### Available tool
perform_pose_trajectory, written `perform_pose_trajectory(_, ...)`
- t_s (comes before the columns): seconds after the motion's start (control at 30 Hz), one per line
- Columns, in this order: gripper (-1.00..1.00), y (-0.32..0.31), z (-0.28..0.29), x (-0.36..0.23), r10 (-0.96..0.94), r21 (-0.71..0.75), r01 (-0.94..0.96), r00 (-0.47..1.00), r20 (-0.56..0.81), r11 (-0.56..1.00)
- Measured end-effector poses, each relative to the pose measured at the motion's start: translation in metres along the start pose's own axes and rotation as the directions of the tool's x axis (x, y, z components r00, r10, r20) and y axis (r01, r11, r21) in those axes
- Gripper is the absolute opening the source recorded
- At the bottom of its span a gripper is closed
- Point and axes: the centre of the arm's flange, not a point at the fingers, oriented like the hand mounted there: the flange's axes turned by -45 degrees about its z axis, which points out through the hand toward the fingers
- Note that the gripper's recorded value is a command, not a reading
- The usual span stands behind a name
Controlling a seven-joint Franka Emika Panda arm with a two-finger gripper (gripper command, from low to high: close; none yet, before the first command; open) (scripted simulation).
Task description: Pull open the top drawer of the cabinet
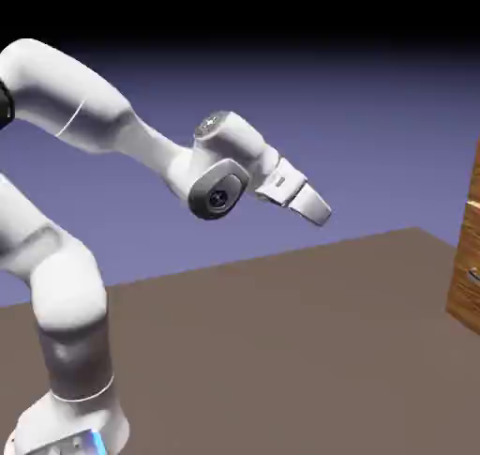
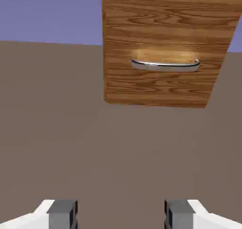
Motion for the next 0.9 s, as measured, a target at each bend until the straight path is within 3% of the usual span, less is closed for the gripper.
perform_pose_trajectory(0.43, 0.00, 0.058, 0.030, 0.108, 0.395, 0.090, -0.388, 0.913, -0.098, 0.917)
perform_pose_trajectory(0.9, 0.00, 0.106, 0.081, 0.183, 0.729, 0.255, -0.685, 0.665, -0.166, 0.683)
